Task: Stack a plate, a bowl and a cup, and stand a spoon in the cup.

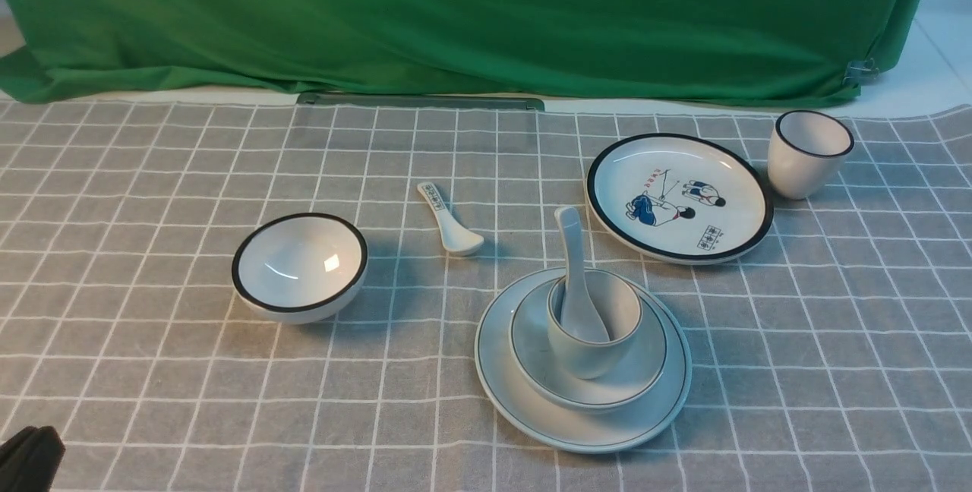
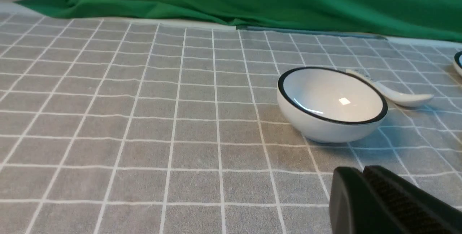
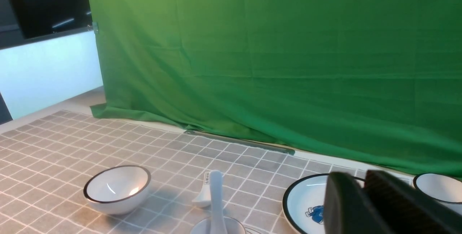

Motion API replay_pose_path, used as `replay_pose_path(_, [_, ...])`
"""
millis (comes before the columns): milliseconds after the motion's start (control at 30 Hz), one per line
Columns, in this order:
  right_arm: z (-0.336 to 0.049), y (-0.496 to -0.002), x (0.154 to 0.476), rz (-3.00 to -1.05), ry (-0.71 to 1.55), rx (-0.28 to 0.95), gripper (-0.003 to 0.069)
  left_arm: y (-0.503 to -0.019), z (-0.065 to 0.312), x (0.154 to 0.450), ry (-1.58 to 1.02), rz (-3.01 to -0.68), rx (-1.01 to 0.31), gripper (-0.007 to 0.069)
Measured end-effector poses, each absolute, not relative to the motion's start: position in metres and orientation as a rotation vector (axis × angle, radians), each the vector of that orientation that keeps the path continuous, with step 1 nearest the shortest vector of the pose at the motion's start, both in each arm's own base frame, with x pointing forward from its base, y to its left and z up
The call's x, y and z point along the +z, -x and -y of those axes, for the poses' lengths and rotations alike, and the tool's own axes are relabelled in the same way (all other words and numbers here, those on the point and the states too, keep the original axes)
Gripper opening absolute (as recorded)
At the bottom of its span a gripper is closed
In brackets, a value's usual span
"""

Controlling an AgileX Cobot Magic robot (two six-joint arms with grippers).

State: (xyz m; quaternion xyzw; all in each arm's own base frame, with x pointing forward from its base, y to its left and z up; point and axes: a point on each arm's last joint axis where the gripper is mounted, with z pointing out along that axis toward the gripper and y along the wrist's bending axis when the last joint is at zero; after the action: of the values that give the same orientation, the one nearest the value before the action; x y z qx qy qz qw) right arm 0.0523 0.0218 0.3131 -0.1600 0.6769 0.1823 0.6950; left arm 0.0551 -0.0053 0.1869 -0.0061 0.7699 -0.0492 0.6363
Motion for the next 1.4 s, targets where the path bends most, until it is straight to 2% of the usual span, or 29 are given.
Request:
replay_pose_path(1033, [-0.0223,-0.0521,0.3132,-1.506,0.371,0.401,0.0211,-0.0550,0.0052,0.1868,0.010,-1.759,-0.108,0.0011])
replay_pose_path(1400, [-0.0311,-0.0465,0.3155,-1.456,0.470,0.475,0.0235,-0.0550,0.0052,0.1868,0.010,-1.759,-0.108,0.0012])
